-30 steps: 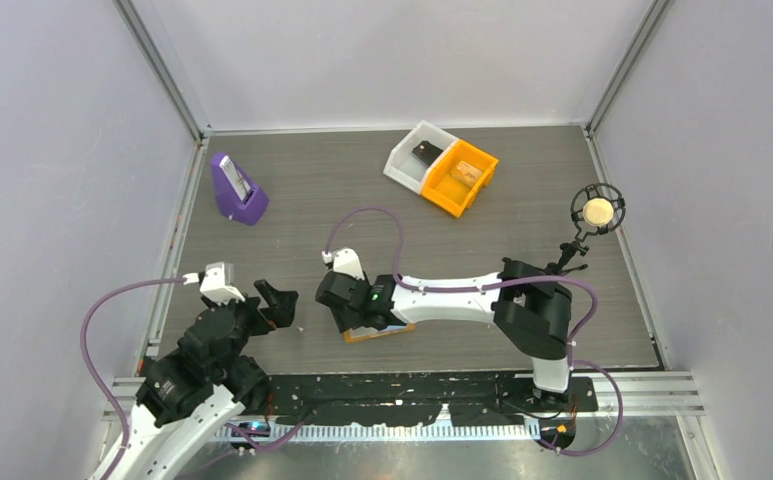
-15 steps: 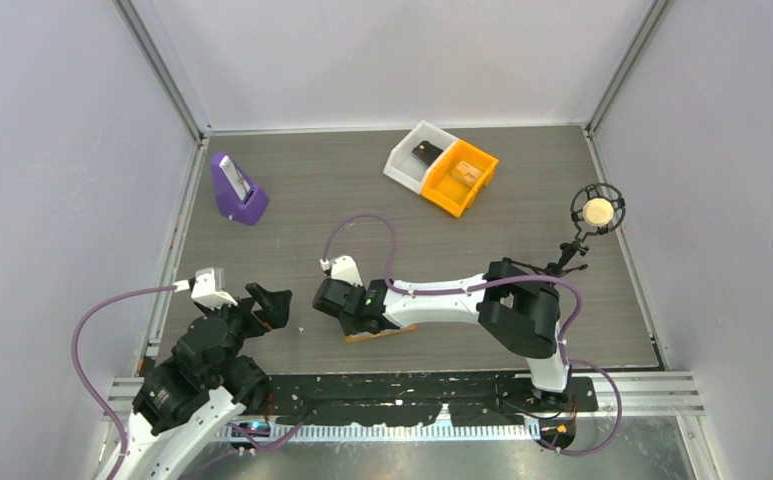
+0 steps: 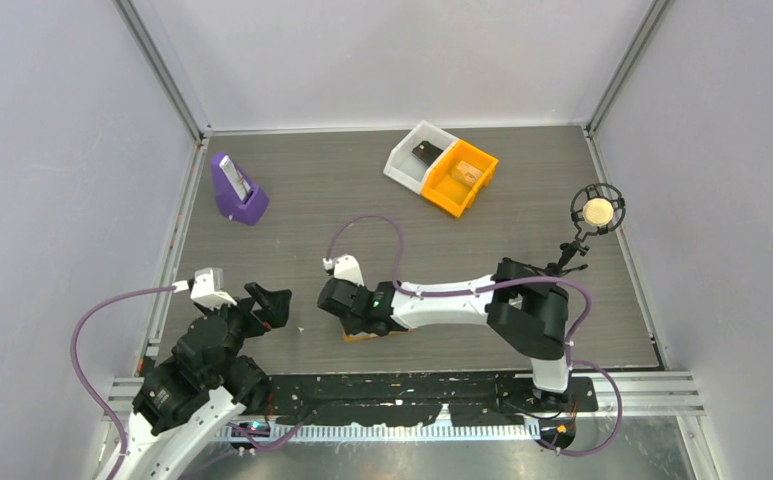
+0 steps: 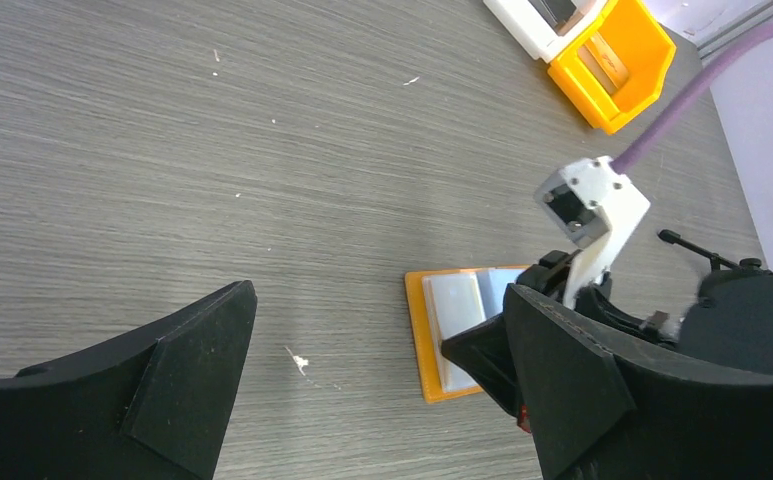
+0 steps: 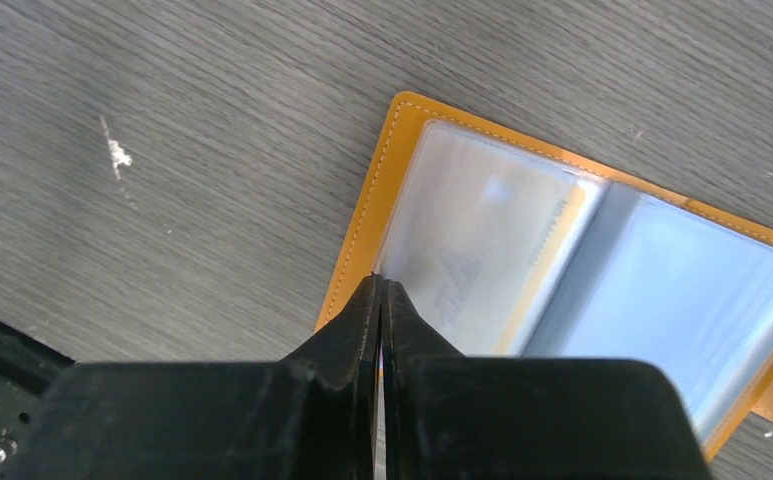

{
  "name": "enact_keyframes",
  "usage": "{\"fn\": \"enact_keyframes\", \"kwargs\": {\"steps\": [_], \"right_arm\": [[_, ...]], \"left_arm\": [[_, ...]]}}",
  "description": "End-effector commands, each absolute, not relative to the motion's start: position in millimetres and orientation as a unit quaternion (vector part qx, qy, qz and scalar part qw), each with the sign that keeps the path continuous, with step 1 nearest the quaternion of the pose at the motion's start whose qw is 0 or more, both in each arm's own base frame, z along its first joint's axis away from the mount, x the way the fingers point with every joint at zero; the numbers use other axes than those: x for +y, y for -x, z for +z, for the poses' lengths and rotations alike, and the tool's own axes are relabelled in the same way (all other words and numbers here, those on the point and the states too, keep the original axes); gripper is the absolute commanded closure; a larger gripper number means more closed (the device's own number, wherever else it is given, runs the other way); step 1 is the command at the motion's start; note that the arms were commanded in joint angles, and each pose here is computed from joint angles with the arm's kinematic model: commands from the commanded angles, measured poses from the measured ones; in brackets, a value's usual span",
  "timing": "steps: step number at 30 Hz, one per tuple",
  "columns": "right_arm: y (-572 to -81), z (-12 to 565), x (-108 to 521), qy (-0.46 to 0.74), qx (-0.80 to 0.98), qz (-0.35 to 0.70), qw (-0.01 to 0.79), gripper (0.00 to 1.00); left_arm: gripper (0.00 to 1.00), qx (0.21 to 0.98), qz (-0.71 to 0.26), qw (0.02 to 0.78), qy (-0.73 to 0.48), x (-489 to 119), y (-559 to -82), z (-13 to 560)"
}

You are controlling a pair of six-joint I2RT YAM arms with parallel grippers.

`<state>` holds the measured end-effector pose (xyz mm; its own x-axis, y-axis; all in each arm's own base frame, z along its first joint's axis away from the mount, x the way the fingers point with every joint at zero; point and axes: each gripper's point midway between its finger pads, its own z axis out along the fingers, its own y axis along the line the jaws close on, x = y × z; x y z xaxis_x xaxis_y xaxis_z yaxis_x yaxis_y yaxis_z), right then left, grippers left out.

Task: Take the credit cards out of the card holder
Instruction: Remove the credit card from the card holder.

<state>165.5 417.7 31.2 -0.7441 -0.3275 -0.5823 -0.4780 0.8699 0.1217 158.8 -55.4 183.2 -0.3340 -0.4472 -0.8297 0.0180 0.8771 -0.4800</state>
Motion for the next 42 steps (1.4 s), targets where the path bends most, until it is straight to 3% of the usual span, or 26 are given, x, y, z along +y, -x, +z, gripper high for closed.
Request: {"fn": "enact_keyframes", "kwargs": {"steps": [1, 13, 25, 33, 40, 42], "right_arm": [[-169.2, 93.5, 436.6, 0.193, 0.894, 0.224, 0.336, 0.95], [-169.0, 124.5, 437.6, 0.131, 0.858, 0.371, 0.331, 0.95], [-191.5, 74.8, 359.3, 0.087, 0.895, 0.305, 0.314, 0.94], [-205.6, 95.4, 321.4, 0.110, 0.897, 0.268, 0.333, 0.72], [-192.0, 127.0, 353.6, 0.138, 0.873, 0.351, 0.308, 0.69], [-187.5, 128.0, 367.8, 0.139, 0.865, 0.384, 0.292, 0.69]], "left_arm": [[0.02, 0.788, -0.211, 0.561, 0.143, -55.8, -159.6, 184.1], [0.10, 0.839, -0.210, 0.493, 0.094, -85.5, -161.7, 166.9], [0.16, 0.856, -0.231, 0.443, 0.133, -107.7, -170.3, 139.5], [0.21, 0.869, -0.269, 0.398, 0.115, -133.8, -167.2, 121.2], [0.40, 0.872, -0.314, 0.362, 0.097, -163.2, -168.9, 112.1], [0.50, 0.873, -0.325, 0.351, 0.096, -170.6, -170.5, 107.4]]}}
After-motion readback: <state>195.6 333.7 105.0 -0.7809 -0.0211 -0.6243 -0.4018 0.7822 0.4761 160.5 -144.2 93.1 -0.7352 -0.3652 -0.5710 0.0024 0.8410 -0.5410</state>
